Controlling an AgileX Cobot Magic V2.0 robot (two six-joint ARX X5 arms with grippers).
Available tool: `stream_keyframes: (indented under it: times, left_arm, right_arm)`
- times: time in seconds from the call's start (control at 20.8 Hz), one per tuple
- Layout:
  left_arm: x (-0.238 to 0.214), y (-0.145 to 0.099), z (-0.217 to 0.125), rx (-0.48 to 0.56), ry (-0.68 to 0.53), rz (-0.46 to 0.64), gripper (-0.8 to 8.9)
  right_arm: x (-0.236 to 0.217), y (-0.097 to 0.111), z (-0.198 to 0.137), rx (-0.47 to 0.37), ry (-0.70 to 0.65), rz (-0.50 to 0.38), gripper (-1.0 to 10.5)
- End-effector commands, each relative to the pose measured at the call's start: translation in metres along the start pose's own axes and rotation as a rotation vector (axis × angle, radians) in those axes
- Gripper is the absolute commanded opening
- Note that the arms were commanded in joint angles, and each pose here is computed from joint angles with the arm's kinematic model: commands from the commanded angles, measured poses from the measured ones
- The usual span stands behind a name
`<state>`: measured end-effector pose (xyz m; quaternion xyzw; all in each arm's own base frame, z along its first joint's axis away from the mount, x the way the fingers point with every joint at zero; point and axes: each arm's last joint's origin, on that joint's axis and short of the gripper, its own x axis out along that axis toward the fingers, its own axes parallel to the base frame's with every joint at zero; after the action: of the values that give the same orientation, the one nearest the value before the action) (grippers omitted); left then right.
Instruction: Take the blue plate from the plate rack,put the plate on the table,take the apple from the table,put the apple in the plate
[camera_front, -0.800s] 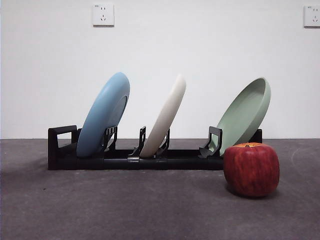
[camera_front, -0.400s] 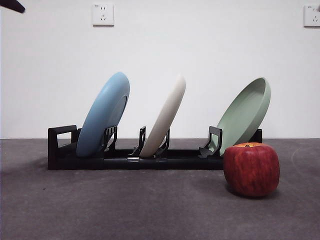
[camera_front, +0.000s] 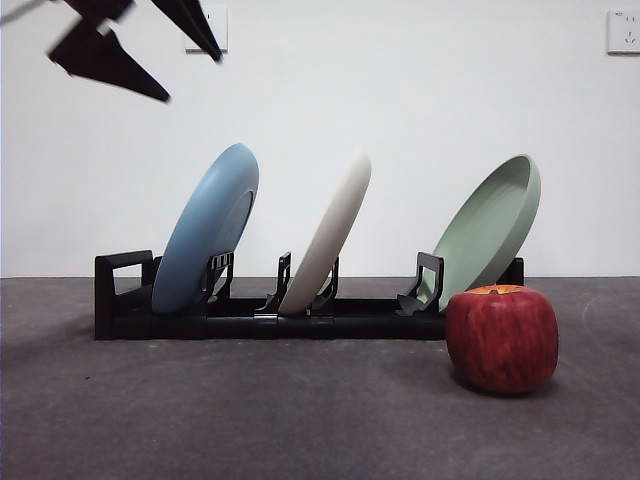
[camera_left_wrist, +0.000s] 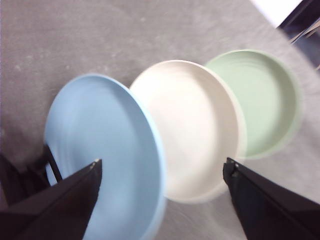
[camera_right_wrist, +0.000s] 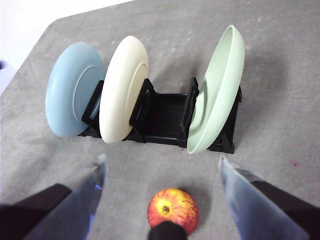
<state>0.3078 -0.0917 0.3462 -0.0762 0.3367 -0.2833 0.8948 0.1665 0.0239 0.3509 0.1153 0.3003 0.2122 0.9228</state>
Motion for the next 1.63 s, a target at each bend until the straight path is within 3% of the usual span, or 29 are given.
stream_keyframes:
  times: [0.05, 0.38, 0.43, 0.53, 0.62, 0.86, 1.15, 1.39, 1.63]
  left_arm:
    - [0.027, 0.002, 0.004, 0.018, 0.037, 0.015, 4.07]
    - [0.078, 0.007, -0.009, 0.012, 0.135, 0.005, 4.03]
    - [0.082, 0.008, -0.011, 0.013, 0.143, 0.019, 3.67]
    - [0.083, 0.008, -0.012, 0.019, 0.147, 0.022, 1.4]
    - [0.083, 0.008, -0.012, 0.043, 0.146, 0.01, -0.16]
    - [0.077, 0.004, -0.002, 0.046, 0.134, 0.001, -0.09]
    - [0.03, -0.027, 0.05, 0.101, 0.089, -0.057, -0.09]
    - [-0.026, -0.069, 0.062, 0.262, 0.136, -0.102, -0.09]
    - [-0.08, -0.11, 0.041, 0.428, 0.169, 0.012, -0.09]
  right_arm:
    - [0.0, 0.001, 0.001, -0.012, -0.007, 0.003, 3.8]
    - [0.0, 0.001, 0.001, -0.012, -0.007, 0.002, 3.8]
    - [0.0, 0.001, 0.001, -0.012, -0.007, 0.002, 3.8]
    - [0.0, 0.001, 0.001, -0.012, -0.007, 0.002, 3.8]
    - [0.0, 0.0, 0.001, -0.012, -0.007, 0.001, 3.8]
    - [0.0, 0.0, 0.001, -0.012, -0.008, 0.0, 3.8]
    - [0.0, 0.0, 0.001, -0.011, -0.008, 0.0, 3.8]
    - [0.0, 0.001, 0.001, -0.012, -0.007, 0.003, 3.8]
    - [0.0, 0.001, 0.001, -0.012, -0.007, 0.003, 3.8]
